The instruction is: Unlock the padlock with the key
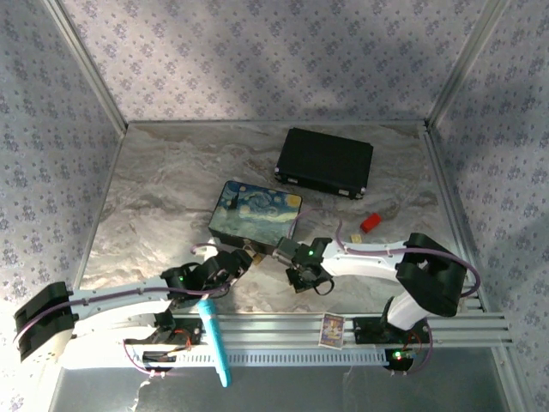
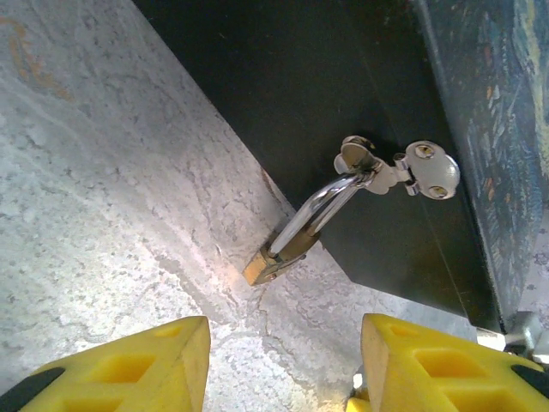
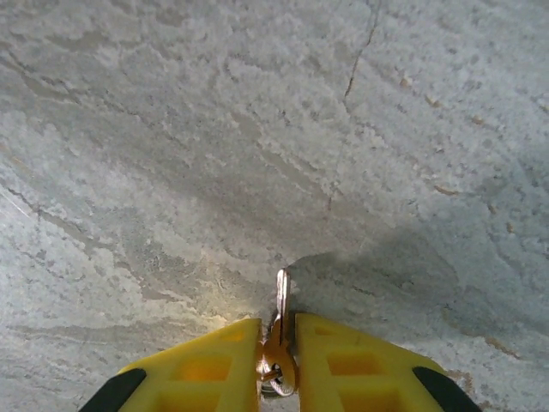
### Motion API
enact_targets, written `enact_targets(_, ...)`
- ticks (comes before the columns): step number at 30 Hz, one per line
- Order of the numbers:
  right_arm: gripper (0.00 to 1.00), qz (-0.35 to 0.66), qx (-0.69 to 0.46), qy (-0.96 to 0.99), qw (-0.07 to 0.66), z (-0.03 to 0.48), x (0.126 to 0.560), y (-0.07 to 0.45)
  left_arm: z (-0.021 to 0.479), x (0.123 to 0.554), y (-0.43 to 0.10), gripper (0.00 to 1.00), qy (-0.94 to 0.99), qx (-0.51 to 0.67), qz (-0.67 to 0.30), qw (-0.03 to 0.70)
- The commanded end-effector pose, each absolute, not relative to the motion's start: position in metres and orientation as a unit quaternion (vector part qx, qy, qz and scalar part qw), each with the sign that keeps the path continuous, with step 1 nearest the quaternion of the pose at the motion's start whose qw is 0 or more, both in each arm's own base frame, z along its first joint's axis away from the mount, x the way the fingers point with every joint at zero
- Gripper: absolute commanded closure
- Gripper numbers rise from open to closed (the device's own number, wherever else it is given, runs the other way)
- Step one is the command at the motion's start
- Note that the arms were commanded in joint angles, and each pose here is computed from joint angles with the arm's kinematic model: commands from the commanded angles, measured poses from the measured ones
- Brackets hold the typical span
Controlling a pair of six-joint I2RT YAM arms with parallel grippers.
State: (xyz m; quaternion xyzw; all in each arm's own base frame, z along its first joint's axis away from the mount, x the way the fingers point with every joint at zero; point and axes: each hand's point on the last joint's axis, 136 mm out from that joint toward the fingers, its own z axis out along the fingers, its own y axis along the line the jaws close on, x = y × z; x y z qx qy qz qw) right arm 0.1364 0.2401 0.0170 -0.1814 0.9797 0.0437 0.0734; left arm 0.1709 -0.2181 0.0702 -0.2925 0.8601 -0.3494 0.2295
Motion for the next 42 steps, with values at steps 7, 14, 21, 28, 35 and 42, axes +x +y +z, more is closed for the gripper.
enact_targets(7, 1.0, 0.092, -0.183, 0.975, 0.09, 0.027, 0.129, 0.244, 0.089, 0.174, -0.219, 0.51, 0.868, -0.248, -0.328, 0.278)
enact_targets(14, 1.0, 0.346, -0.286, 0.886, 0.115, 0.096, 0.115, 0.286, 0.162, 0.166, -0.298, 0.62, 0.83, -0.043, -0.458, 0.316)
enact_targets(21, 1.0, 0.483, -0.316, 0.807, 0.127, 0.156, 0.113, 0.304, 0.194, 0.148, -0.348, 0.64, 0.794, 0.049, -0.533, 0.289)
enact_targets(28, 1.0, 0.511, -0.311, 0.785, 0.158, 0.174, 0.122, 0.298, 0.195, 0.153, -0.346, 0.73, 0.782, 0.012, -0.553, 0.286)
enact_targets(35, 1.0, 0.542, -0.276, 0.773, 0.18, 0.184, 0.133, 0.285, 0.19, 0.151, -0.345, 0.82, 0.774, -0.013, -0.573, 0.269)
enact_targets(42, 1.0, 0.558, -0.269, 0.764, 0.18, 0.187, 0.134, 0.284, 0.195, 0.152, -0.339, 0.82, 0.771, -0.012, -0.572, 0.28)
